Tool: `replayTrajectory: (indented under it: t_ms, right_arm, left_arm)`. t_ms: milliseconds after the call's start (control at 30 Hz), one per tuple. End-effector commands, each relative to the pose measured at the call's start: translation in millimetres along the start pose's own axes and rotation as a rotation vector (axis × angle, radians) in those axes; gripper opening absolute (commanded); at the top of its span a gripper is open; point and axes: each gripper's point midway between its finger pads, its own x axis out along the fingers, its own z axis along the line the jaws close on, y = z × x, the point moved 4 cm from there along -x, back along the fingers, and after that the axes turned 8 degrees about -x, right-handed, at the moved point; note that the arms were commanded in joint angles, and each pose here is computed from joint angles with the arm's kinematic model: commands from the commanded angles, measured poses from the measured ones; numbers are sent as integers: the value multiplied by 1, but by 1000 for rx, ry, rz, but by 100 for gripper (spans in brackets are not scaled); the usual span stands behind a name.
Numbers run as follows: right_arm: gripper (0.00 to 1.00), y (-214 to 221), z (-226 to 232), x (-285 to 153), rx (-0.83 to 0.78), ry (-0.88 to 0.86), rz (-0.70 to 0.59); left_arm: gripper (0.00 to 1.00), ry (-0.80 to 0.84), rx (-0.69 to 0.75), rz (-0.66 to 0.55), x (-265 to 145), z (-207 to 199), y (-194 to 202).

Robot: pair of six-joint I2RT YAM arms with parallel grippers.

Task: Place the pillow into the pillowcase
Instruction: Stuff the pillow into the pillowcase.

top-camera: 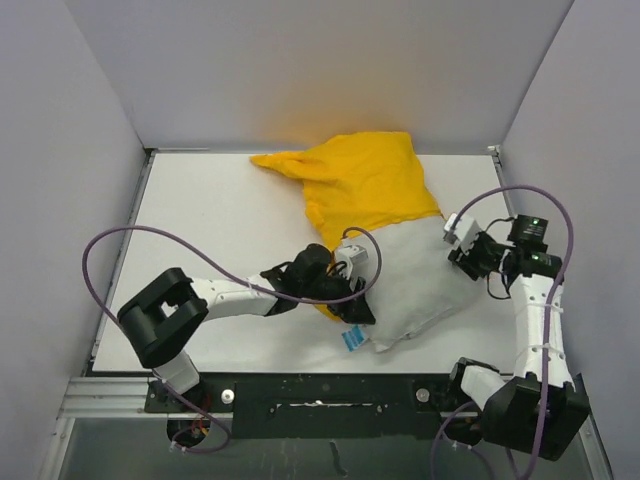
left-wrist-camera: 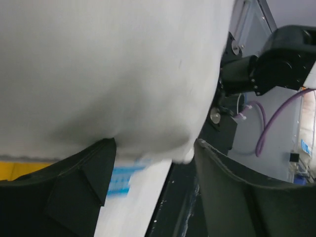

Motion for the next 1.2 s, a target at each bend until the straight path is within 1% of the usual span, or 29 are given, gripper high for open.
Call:
replayTrajectory:
  t_ms: [0,67,133,200,233,300,367,433,500,567,600,633,700,767,833,900,967,1000,1033,1067,1100,1133,1167]
  right_arm:
    - [49,-28,-13,-44,-70,19,-144]
    - [61,-50,2,-52,-110,-61,-258]
    - [73,-73,21,-59,-119,-139,-395]
    - [85,-98,32,-61,-153,-189,-541]
    - [90,-108,37,-58,-177,-228,-586]
    - [96,-127,46,-44,-210,-318,-646]
    - [99,-142,51,-24,-267,-383,-629]
    - [98,-153,56,1,-338,-392,-545]
    - [98,-162,60,18,-387,-438,-506]
    - [99,-171,62,38,-429,-471,-435]
    - [99,-177,70,48,-476,-481,-405]
    - [99,-177,72,58,-504,-466,-363]
    - [99,-173,73,74,-507,-463,-297]
    - [99,-161,68,90,-497,-419,-201]
    - [98,-147,59,103,-520,-339,-117]
    - [98,-132,53,110,-539,-281,-37]
    - [98,-124,53,115,-546,-260,1]
    - [98,-120,53,118,-550,-249,18]
    - [98,-118,53,120,-554,-242,32]
    - [98,-116,53,123,-558,-232,47]
    - [99,-113,52,125,-561,-224,65]
    - [98,-110,52,128,-564,-219,82]
    - [94,-107,51,131,-571,-212,103]
  left_arm:
    - [67,90,65,-113,0,-30,-32]
    - [69,64,71,-170,-22,-27,-39]
    - [72,39,55,-236,-49,-20,-41]
    - [81,-14,28,-310,-74,-8,-41]
    - [87,-56,12,-338,-85,1,-39]
    - [97,-168,-38,-383,-102,23,-37]
    - [98,-254,-87,-396,-114,45,-37]
    - [98,-284,-132,-394,-119,63,-41]
    - [98,-249,-161,-401,-118,72,-51]
    - [98,-197,-156,-409,-110,75,-62]
    - [98,-179,-150,-411,-105,76,-68]
    - [98,-175,-155,-404,-99,79,-73]
    - [95,-155,-164,-374,-85,84,-80]
    - [91,-145,-185,-344,-69,92,-81]
    - [85,-133,-212,-310,-56,99,-77]
    - [79,-94,-213,-295,-43,95,-83]
    - [73,-74,-212,-273,-30,95,-83]
    - [69,-68,-214,-258,-24,95,-83]
    - [60,-60,-218,-243,-19,96,-82]
    - [48,-49,-224,-226,-15,98,-81]
    - [30,-24,-230,-210,-11,97,-79]
    - [12,1,-240,-198,-10,97,-79]
    - [0,37,-247,-184,-9,94,-77]
